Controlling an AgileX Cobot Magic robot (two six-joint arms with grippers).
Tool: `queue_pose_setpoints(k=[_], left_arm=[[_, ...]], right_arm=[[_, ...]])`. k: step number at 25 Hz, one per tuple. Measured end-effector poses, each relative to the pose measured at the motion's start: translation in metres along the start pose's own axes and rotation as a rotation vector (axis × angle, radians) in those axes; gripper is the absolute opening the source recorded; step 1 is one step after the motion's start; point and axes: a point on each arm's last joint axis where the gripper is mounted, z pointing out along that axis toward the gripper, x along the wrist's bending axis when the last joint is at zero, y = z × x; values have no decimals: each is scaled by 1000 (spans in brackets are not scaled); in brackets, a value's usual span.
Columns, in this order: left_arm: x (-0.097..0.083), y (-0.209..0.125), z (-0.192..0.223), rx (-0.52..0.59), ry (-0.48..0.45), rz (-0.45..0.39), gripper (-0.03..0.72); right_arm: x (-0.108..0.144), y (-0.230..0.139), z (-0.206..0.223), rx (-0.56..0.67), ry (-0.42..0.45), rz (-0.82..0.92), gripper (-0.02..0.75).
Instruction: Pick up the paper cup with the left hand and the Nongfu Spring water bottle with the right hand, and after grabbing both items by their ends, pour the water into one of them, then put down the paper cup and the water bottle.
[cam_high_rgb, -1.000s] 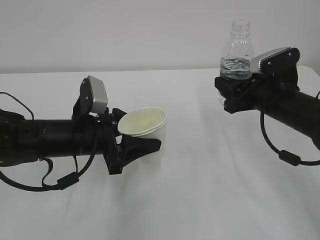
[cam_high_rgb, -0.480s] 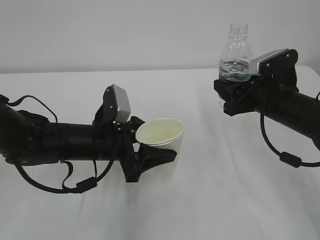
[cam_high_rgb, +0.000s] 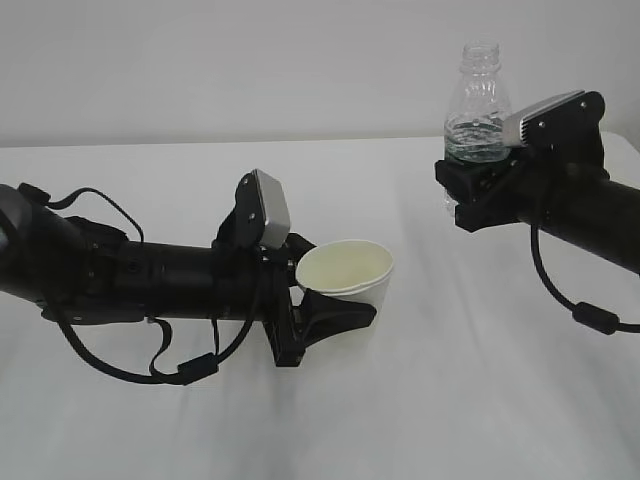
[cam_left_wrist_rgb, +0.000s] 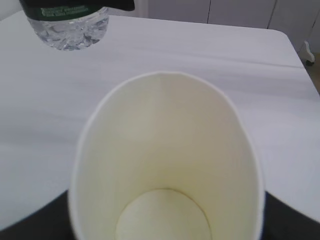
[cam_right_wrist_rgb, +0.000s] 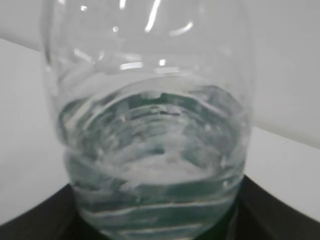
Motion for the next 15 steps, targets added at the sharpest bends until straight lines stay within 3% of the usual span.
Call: queue_pose_setpoints(k=[15], left_arm=[[-1, -3, 2, 8, -4, -15, 438]], right_arm=[[-2, 32, -24, 77, -34, -25, 445]])
